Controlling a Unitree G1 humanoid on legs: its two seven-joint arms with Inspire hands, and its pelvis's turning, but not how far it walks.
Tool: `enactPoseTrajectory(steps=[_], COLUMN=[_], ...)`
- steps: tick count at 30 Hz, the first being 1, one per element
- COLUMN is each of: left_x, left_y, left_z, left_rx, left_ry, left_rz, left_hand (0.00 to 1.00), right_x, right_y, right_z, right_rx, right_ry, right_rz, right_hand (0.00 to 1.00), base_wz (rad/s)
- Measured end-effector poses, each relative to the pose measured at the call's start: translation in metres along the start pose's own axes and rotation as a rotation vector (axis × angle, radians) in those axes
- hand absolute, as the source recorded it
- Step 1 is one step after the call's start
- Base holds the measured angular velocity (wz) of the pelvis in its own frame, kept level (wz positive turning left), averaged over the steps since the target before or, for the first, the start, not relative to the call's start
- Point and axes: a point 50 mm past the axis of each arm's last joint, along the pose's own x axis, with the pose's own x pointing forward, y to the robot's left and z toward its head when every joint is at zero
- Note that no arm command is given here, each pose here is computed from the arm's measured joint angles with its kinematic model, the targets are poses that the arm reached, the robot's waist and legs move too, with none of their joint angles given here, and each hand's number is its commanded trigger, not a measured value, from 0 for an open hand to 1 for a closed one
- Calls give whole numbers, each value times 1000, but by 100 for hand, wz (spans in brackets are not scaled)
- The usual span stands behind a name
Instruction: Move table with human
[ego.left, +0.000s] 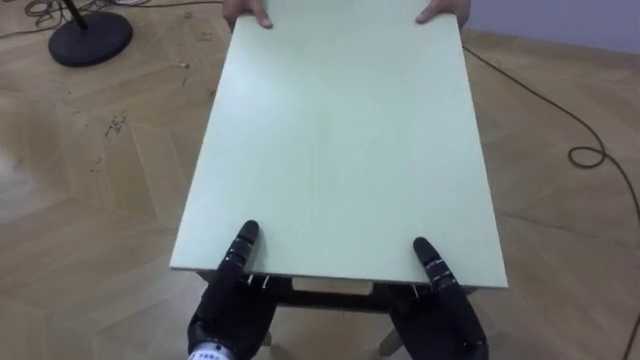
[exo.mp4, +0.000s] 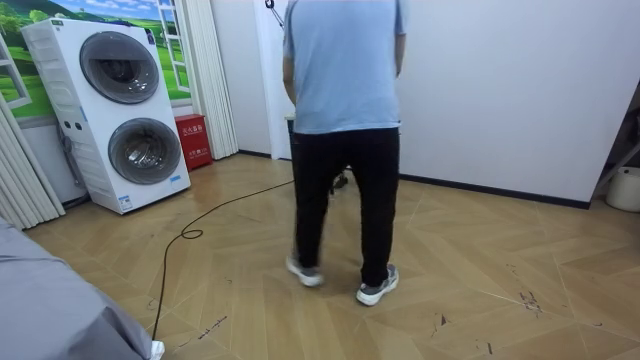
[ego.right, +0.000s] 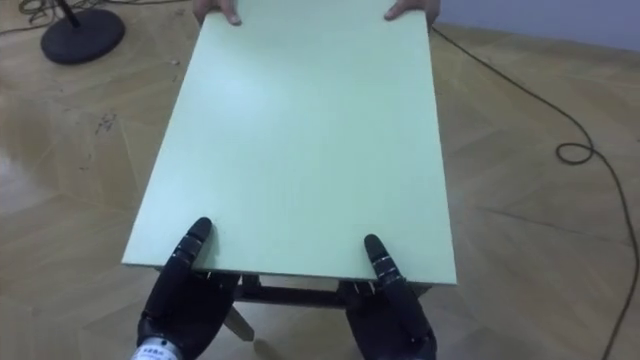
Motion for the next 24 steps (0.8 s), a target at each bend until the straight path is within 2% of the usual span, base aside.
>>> enactPoseTrajectory(steps=[15,24], left_x=[0,1], left_y=[-1,0], left_z=[-2,3], left_rx=[-83,-43], left_ry=[-11,-3], left_rz=[3,4], left_hand=[100,100], right_x=[12,2], right_y=[11,3], right_z=[4,-6], right_rx=[-45,6], right_ry=[-3,-6], right_rz=[38,5], right_hand=[100,100], base_wz=[20,97])
